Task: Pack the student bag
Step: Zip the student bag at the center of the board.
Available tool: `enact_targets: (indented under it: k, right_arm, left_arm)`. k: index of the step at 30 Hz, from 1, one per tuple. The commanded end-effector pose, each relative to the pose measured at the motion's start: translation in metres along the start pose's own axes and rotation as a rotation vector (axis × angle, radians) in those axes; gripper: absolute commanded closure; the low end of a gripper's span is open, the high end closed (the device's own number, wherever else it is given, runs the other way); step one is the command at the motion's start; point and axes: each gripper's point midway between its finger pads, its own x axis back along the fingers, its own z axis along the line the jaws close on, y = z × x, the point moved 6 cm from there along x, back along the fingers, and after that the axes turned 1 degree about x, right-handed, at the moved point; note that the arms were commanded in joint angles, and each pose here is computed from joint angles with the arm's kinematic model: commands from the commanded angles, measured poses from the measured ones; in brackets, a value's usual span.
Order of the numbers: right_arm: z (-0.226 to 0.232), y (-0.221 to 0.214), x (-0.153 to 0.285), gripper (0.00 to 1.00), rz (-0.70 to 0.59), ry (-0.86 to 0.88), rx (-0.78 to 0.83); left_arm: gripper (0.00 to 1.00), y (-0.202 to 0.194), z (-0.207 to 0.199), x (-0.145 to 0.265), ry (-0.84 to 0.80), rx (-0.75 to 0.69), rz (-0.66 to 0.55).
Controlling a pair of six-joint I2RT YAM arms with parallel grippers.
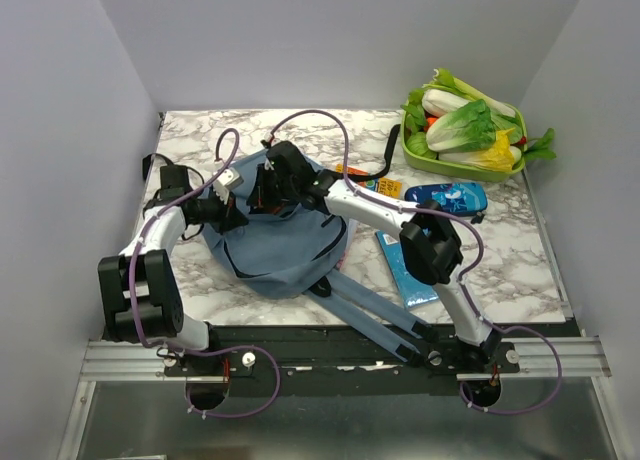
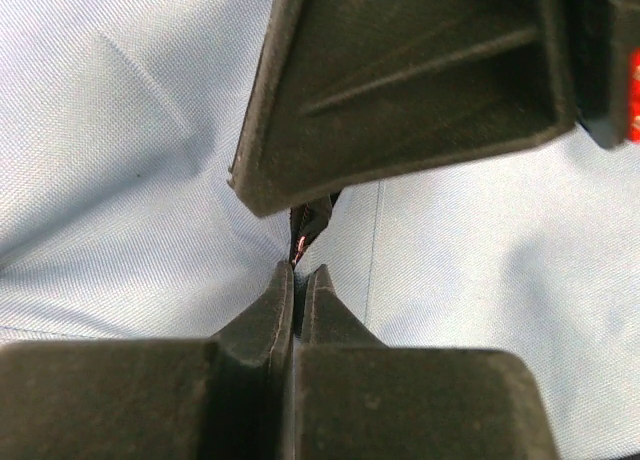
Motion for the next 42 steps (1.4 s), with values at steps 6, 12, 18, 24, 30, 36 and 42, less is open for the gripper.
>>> enact_targets:
  k: [6,12,18,24,30,36,42]
  right_arm:
    - [-0.018,0.062,0.027,0.99,-0.124,-0.037,-0.032]
    - [-0.047,0.092,0.041,1.0,-0.189,-0.141,-0.029]
    - [-0.067,0.1,0.05,0.99,-0.206,-0.206,-0.022]
    - [-0.109,0.098,0.052,0.99,-0.219,-0.366,-0.028]
    - [-0.163,0.092,0.068,0.99,-0.257,-0.631,-0.11]
    - [-0.171,0.09,0.105,0.99,-0.356,-0.696,-0.173]
    - [-0.134,0.091,0.11,0.93,-0.367,-0.445,-0.153]
  left_arm:
    - [1.0,0.037,-0.015,0.034,0.006,-0.018,-0.046]
    - [1.0,0.071,-0.025,0.057,-0.011,-0.037,-0.094]
    - [1.0,0.079,-0.035,0.063,-0.023,-0.057,-0.103]
    - [1.0,0.083,-0.036,0.065,-0.036,-0.048,-0.109]
    - [1.0,0.09,-0.039,0.067,-0.053,-0.051,-0.123]
    - [0.95,0.08,-0.031,0.062,-0.037,-0.029,-0.101]
    - [0.51,0.085,0.0,0.047,0.111,0.008,-0.139]
